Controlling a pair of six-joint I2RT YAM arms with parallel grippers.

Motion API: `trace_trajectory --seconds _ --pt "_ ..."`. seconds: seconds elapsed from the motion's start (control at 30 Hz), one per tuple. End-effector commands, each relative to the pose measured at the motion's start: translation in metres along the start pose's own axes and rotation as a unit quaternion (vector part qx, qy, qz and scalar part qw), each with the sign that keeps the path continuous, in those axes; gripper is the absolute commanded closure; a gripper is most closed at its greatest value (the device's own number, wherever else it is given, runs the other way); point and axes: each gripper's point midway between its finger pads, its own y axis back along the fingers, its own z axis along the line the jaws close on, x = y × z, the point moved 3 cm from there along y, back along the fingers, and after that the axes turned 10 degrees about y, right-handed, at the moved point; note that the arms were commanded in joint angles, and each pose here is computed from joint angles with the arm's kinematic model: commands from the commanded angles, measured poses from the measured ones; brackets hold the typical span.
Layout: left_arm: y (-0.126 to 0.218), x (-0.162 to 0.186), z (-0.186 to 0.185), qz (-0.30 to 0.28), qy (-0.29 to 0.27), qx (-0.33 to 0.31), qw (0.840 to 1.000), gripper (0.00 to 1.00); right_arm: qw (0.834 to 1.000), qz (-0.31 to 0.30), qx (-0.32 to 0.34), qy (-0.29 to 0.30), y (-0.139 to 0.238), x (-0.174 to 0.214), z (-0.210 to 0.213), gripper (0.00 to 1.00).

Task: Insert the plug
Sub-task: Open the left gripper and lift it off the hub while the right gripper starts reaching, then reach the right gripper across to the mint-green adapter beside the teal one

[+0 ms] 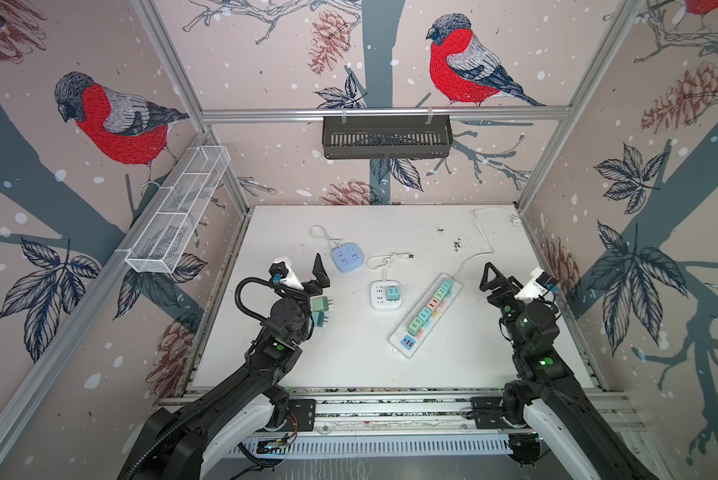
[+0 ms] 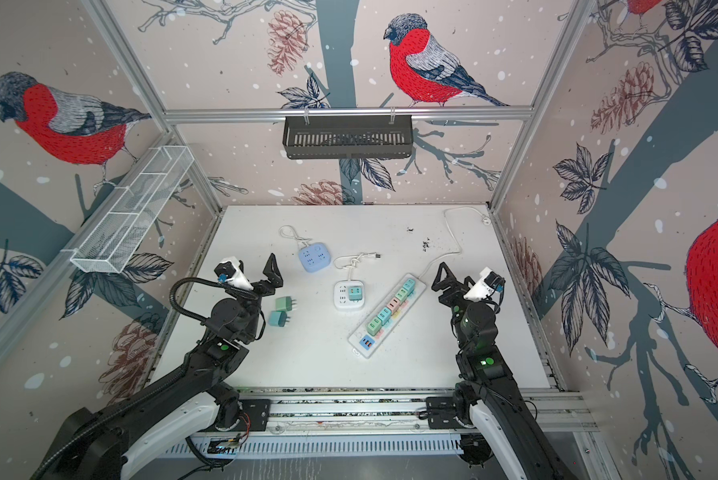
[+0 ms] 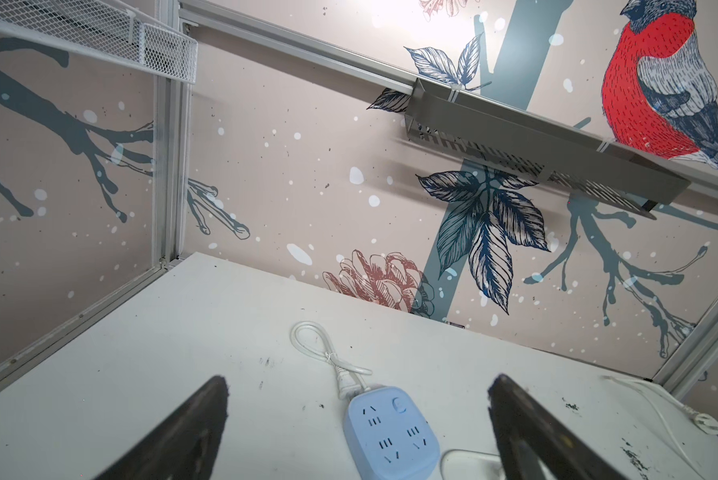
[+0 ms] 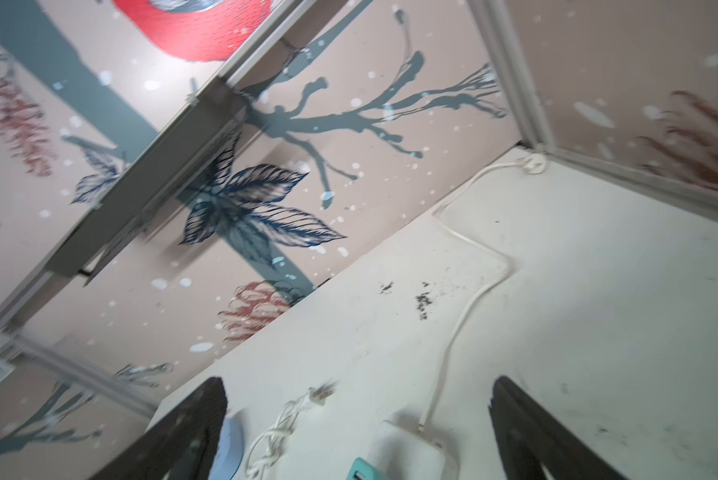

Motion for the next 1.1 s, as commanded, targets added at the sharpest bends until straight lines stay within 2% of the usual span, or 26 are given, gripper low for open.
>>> trace_trajectory --seconds 0.0,0.03,0.13,0.23,0.37,0.47,0.63,0.77,1.07 --pt "0.006 -0.006 0.0 -0.017 -0.018 0.013 1.0 0.03 0.985 -0.039 -0.161 0.044 0.005 -0.016 0.064 0.01" --pt "0.01 -0.008 0.001 -0.024 -0.018 0.018 0.999 0.03 0.983 -0.03 -0.169 0.061 0.002 -0.013 0.078 0.01" --pt "0.014 -0.017 0.016 -0.044 0.002 -0.031 0.999 0.03 0.973 -0.002 -0.178 0.146 -0.009 0.006 0.127 0.0" --pt "0.018 -0.024 0.033 -0.05 0.023 -0.087 0.995 0.03 0.942 0.041 -0.223 0.248 -0.017 0.044 0.182 0.04" --pt "0.022 -0.029 0.057 -0.045 0.068 -0.137 0.987 0.03 0.896 0.155 -0.253 0.33 -0.047 0.107 0.232 0.23" --pt "0.025 -0.034 0.072 -0.05 0.091 -0.147 0.984 0.03 0.857 0.229 -0.3 0.352 -0.063 0.153 0.262 0.34" --pt "0.026 -0.034 0.091 -0.051 0.102 -0.181 0.977 0.03 0.81 0.299 -0.351 0.362 -0.079 0.216 0.289 0.39" --pt "0.017 -0.025 0.099 -0.025 0.105 -0.191 0.976 0.03 0.787 0.335 -0.367 0.366 -0.089 0.25 0.301 0.4" --pt "0.019 -0.026 0.101 -0.041 0.113 -0.185 0.975 0.03 0.733 0.377 -0.389 0.413 -0.076 0.306 0.31 0.42"
